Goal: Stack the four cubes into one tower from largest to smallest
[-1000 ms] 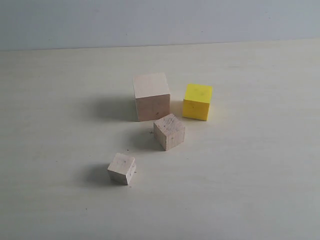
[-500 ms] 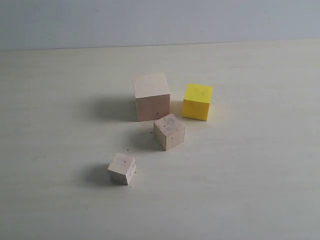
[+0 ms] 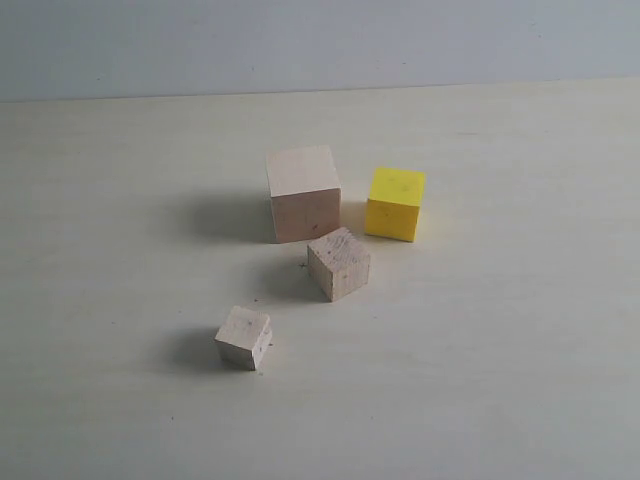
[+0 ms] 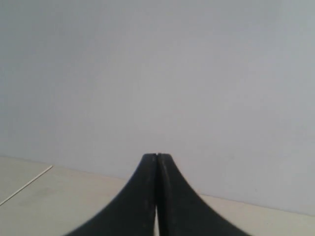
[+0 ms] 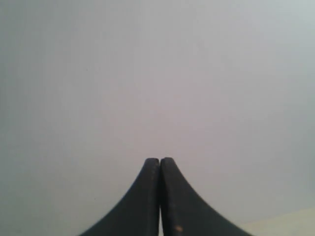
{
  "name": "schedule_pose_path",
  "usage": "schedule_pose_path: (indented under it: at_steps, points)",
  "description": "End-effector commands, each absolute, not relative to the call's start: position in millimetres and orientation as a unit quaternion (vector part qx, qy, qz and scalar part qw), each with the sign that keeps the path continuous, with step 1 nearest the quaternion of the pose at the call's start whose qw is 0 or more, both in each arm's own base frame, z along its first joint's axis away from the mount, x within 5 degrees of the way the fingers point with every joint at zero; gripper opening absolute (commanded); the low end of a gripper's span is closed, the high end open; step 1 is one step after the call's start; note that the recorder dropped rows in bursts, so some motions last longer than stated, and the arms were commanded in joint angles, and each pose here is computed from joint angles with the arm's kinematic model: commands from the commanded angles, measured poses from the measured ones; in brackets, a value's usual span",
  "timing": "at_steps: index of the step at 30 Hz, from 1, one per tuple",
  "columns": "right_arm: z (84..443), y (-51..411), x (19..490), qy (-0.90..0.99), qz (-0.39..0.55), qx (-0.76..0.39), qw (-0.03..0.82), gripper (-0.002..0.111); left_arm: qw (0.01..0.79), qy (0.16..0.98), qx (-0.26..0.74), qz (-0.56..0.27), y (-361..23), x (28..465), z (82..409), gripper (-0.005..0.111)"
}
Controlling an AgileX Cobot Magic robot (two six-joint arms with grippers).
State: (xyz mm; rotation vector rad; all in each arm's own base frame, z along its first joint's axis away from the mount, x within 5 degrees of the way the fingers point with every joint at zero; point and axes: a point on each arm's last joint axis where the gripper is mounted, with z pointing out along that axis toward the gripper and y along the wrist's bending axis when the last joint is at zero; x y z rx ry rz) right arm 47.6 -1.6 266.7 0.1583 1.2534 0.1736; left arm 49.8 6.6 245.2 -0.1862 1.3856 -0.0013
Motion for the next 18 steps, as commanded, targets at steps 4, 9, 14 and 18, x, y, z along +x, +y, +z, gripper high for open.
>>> schedule_pose_path:
  at_steps: [4, 9, 14, 18]
  points:
    - [322, 1, 62, 0.645, 0.077, 0.061, 0.758, 0.0, 0.754, 0.649, -0.094, -0.028, 4, 48, 290, 0.0]
    - [345, 10, 88, 0.695, 0.097, 0.018, 0.712, 0.0, 0.723, 0.681, -0.073, -0.092, -3, 62, 318, 0.0]
    - [348, 32, 124, 0.758, 0.116, -0.064, 0.639, 0.0, 0.665, 0.736, 0.06, -0.113, -22, 87, 334, 0.0]
    - [342, 57, 141, 0.791, 0.145, -0.139, 0.579, 0.0, 0.616, 0.756, 0.137, -0.175, -47, 107, 348, 0.0]
